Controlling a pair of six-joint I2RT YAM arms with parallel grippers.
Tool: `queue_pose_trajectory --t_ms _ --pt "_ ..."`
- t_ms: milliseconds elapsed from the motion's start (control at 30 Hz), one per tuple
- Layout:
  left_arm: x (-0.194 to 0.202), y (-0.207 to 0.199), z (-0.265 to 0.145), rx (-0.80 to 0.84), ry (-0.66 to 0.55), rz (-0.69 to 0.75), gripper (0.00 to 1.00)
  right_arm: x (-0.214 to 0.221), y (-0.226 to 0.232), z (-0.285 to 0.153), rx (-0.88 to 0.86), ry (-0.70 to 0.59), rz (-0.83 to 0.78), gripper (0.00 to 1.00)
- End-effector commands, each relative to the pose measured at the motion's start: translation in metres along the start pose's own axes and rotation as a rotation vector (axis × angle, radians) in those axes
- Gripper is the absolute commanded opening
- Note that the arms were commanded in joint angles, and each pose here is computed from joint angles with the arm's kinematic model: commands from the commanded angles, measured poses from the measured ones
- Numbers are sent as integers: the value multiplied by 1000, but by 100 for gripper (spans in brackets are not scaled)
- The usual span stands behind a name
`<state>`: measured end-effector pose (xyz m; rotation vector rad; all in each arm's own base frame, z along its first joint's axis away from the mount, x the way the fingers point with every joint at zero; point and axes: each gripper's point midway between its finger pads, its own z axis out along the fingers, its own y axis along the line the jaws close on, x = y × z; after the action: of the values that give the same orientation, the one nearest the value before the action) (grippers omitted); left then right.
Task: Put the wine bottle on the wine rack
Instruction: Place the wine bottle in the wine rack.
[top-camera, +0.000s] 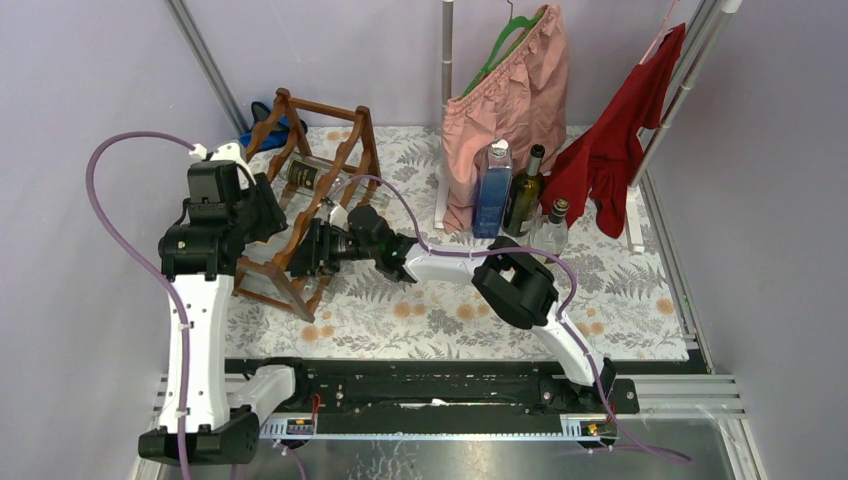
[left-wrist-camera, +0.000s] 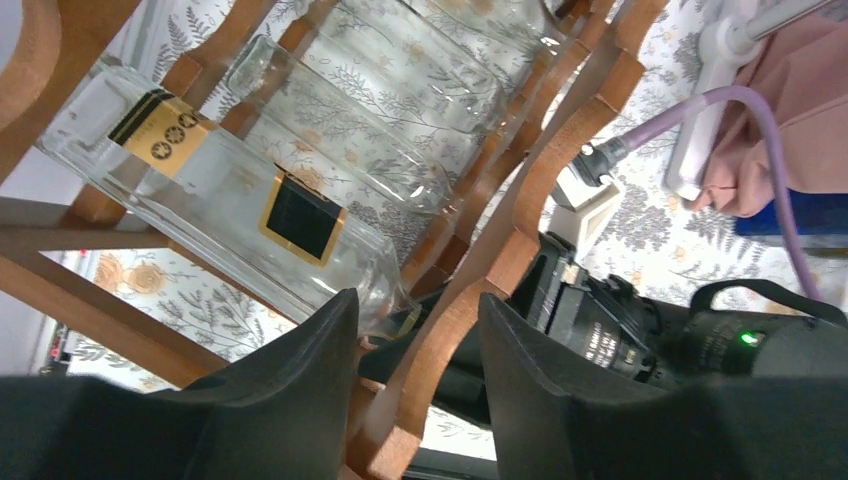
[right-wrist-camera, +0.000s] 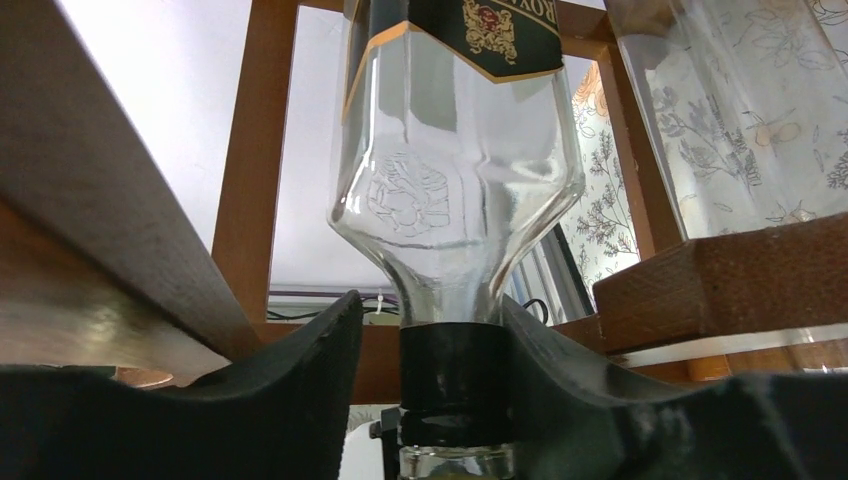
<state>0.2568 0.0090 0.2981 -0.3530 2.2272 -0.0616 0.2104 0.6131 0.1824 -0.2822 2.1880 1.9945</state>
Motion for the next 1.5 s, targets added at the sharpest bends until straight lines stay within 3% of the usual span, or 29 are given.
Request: queue_pose_trajectory --t_ms 0,167,400,833,900,1067,1467 --pt "-9 -13 -28 65 -85 -107 53 -11 57 0 -142 -18 -91 53" --pt "-9 -40 -57 244 -113 -84 52 -11 57 1 -147 -17 -85 47" --pt "10 -75 -68 466 -48 -79 52 -7 58 -1 -130 5 -89 62" --pt "21 -78 -64 487 -10 -112 52 -4 52 -4 -33 66 -186 71" --pt "22 -79 -64 496 0 -110 52 -4 54 -5 -68 55 -170 68" --pt "27 -79 -68 507 3 -94 49 -6 58 -2 -175 4 -89 43" --pt "36 -70 -72 507 -59 90 39 -12 53 7 -195 -39 -28 40"
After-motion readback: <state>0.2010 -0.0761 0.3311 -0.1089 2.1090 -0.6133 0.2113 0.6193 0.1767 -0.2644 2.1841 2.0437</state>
